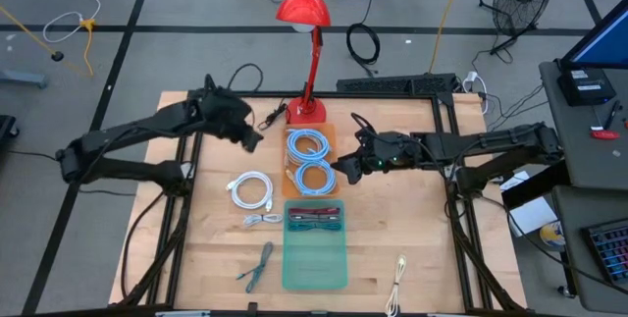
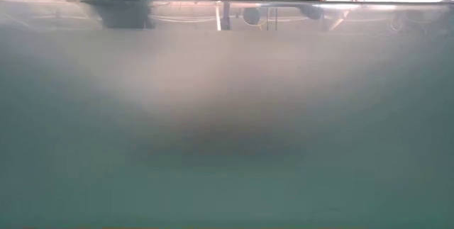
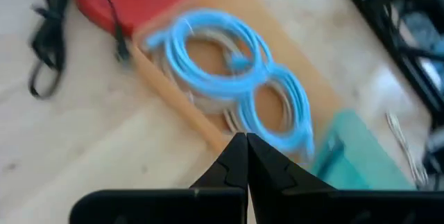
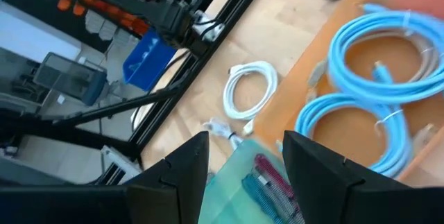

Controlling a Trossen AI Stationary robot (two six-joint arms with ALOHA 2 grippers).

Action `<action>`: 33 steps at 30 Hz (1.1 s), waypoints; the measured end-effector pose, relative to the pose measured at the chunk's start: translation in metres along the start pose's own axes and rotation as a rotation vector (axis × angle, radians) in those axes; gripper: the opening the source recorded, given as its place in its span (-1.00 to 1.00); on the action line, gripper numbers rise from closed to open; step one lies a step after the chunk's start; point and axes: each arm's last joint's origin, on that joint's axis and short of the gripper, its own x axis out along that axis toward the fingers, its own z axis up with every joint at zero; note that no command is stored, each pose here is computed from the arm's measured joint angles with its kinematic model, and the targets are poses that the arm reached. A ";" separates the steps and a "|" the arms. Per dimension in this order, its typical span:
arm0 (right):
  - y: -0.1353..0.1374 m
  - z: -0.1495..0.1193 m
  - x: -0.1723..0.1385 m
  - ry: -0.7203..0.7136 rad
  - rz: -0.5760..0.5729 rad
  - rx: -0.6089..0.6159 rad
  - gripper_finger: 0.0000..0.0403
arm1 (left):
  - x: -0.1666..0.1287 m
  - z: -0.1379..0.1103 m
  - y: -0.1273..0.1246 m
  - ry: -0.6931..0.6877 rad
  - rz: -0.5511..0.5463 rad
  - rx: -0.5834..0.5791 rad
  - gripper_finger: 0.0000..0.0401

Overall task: Sort cables
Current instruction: Put the yellow charger cable into the blue bin

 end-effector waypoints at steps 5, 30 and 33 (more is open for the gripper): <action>0.009 -0.014 -0.003 0.015 0.015 0.009 -0.14 | -0.015 -0.028 -0.016 0.129 -0.030 0.062 -1.00; 0.056 -0.125 -0.031 -0.002 0.029 0.189 -0.14 | -0.038 -0.150 -0.094 0.257 -0.111 0.232 -1.00; 0.058 -0.148 -0.027 0.074 0.031 0.268 -0.17 | -0.033 -0.160 -0.098 0.275 -0.084 0.236 -1.00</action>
